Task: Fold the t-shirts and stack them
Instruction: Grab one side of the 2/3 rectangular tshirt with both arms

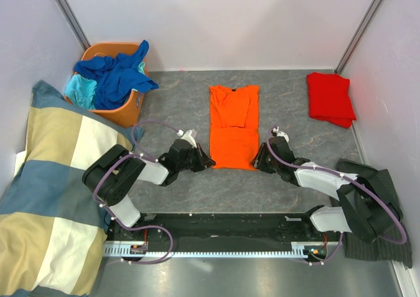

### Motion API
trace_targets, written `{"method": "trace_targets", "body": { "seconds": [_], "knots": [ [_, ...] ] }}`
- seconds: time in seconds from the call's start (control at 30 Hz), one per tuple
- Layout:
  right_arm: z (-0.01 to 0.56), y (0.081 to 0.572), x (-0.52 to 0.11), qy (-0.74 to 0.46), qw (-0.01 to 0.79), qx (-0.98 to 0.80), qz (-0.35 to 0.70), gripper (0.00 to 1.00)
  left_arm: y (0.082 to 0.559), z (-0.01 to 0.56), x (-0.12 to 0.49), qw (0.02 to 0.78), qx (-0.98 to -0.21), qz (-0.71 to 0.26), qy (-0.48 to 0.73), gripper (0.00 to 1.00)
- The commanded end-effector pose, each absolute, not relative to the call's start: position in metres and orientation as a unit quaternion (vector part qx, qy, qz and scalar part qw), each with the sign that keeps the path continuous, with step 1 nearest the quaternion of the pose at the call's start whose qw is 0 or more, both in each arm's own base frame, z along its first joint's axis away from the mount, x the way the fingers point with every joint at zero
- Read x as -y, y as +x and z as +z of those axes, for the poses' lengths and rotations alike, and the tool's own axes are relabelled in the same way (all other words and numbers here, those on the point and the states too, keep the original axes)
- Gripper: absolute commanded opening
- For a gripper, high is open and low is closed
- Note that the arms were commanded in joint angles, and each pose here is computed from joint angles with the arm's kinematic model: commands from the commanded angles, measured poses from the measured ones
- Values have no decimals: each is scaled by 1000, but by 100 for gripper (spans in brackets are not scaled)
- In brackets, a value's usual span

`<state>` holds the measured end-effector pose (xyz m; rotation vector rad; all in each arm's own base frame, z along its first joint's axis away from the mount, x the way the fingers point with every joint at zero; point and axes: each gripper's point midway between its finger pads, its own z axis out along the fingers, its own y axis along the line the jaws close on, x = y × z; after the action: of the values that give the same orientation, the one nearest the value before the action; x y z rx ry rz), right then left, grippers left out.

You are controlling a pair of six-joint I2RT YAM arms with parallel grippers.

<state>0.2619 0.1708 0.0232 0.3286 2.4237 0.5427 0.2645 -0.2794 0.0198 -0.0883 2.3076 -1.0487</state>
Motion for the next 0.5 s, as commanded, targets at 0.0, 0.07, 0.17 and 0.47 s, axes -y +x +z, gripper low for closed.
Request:
{"method": "trace_targets", "body": {
  "seconds": [0.0, 0.07, 0.17, 0.47],
  "knots": [
    [1, 235, -154, 121, 270, -940, 168, 43, 259, 11, 278, 289, -874, -388, -38, 2],
    [1, 235, -153, 122, 271, -940, 166, 43, 259, 11, 278, 289, -874, -388, -38, 2],
    [2, 234, -151, 124, 273, -940, 162, 43, 259, 9, 278, 287, -875, -388, -38, 2],
    [1, 233, -149, 124, 273, -941, 158, 42, 257, 8, 277, 285, -876, -386, -38, 2]
  ]
}}
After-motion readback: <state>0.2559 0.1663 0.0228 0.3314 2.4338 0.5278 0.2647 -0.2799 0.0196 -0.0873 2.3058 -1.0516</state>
